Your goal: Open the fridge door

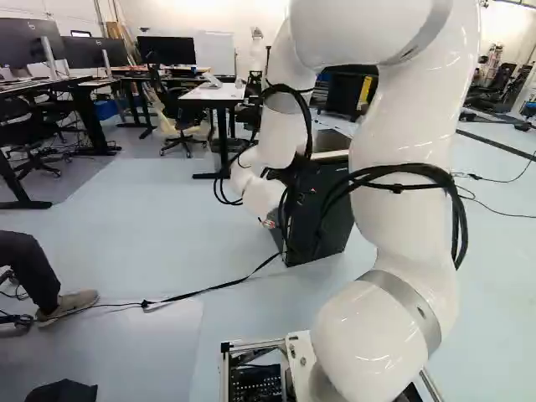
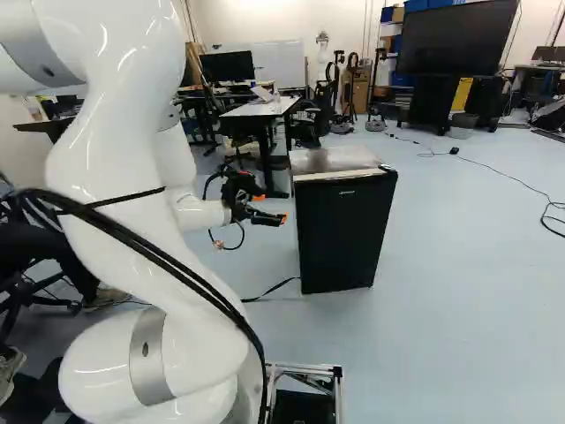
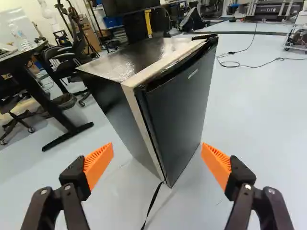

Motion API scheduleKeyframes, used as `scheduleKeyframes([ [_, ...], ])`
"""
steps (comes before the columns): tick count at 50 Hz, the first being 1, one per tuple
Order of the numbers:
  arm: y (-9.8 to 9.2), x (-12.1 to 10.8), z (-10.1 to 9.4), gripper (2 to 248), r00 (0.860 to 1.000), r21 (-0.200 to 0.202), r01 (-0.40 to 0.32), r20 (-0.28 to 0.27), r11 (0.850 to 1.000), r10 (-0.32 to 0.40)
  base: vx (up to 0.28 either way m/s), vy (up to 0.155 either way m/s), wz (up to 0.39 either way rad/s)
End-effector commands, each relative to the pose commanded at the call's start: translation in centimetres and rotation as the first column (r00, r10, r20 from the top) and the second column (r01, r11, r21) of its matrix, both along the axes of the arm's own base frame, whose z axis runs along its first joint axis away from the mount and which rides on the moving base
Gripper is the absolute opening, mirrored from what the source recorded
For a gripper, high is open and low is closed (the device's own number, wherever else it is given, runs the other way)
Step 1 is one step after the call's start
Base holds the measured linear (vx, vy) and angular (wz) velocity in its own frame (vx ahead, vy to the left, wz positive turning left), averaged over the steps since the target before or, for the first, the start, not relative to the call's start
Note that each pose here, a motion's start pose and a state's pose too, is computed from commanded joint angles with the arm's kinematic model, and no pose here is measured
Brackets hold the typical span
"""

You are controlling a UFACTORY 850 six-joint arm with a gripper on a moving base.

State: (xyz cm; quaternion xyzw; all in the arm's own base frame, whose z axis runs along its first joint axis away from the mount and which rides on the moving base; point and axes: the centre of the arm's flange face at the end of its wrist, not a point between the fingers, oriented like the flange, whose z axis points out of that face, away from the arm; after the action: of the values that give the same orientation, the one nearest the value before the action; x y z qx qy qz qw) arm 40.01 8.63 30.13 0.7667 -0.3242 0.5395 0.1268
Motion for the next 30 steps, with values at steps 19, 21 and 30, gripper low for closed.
scheduleKeyframes([
  [19,-0.3,2.3,-2.6,247,0.997,-0.007,0.063,-0.032,0.998,-0.063,0.000,0.000,0.000],
  [21,-0.3,2.6,-2.9,247,0.997,-0.008,0.070,-0.035,0.997,-0.071,0.000,0.000,0.000],
  [30,-0.6,3.8,-3.4,247,0.994,-0.004,0.104,-0.033,0.995,-0.104,0.000,0.000,0.000],
])
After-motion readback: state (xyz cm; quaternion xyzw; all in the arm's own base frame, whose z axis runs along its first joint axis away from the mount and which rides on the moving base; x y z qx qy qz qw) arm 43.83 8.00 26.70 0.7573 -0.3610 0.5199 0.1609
